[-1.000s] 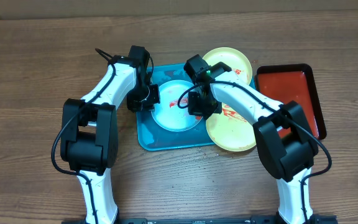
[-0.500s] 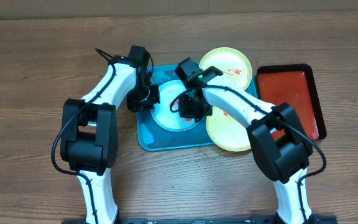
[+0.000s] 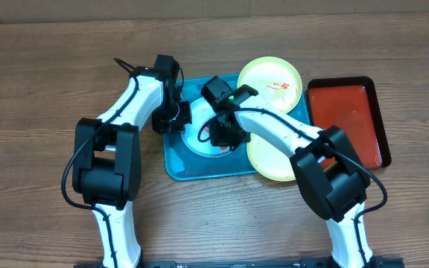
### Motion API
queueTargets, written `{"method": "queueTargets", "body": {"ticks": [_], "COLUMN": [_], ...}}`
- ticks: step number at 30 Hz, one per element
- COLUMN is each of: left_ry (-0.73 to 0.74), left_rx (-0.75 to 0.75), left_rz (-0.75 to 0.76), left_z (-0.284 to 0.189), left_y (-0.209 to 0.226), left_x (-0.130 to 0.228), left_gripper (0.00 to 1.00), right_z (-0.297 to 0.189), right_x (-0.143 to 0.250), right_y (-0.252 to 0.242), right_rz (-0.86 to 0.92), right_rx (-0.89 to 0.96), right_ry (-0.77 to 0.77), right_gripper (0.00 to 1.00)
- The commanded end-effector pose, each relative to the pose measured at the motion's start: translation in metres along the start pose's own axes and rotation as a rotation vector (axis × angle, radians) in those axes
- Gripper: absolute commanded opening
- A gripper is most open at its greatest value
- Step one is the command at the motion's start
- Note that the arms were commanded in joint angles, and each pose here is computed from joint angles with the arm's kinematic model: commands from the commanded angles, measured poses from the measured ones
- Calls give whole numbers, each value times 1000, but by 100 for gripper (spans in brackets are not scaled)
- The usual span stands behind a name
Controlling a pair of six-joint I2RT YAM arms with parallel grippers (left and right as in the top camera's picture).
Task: Clean dirty plates on tray and stack at the side
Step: 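Scrub the white plate with the sponge in the right gripper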
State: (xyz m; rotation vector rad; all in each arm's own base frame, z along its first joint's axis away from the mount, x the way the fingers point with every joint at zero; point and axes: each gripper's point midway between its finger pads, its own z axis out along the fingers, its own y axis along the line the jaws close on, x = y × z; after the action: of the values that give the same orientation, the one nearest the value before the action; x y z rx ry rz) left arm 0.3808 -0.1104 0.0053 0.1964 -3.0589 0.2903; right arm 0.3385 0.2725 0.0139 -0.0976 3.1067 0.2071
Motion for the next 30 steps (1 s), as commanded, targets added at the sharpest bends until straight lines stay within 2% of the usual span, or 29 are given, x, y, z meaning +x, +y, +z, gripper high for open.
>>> {"method": "queueTargets", "body": {"ticks": [1,7,13,19,24,27,30], "left_ry": [41,40,40,40,40,40,40], "left_rx": [-54,-54,-54,-54,-54,-54,-55], "left_rz": [-27,-26,-26,-26,-26,-26,-23], "left_z": [23,23,23,23,23,23,23], "left_y": [11,11,11,11,11,11,11], "left_x": [8,8,8,8,8,8,8], "left_gripper": [4,4,4,4,4,4,4], "right_z": [-10,-12,-8,12,7,4,-2], "right_x": [-29,-41,-40,-17,-4,-2,-12], "right_y": [-29,-43,-4,31,50,50,27], "right_rz": [50,74,12,-51,-115,-150,-141], "right_rx": [92,96,-47,-119,-183,-158,-17], "right_ry": [-88,-108,-106,-29,16,12,-32], "right_gripper": [4,4,4,4,4,4,4]}}
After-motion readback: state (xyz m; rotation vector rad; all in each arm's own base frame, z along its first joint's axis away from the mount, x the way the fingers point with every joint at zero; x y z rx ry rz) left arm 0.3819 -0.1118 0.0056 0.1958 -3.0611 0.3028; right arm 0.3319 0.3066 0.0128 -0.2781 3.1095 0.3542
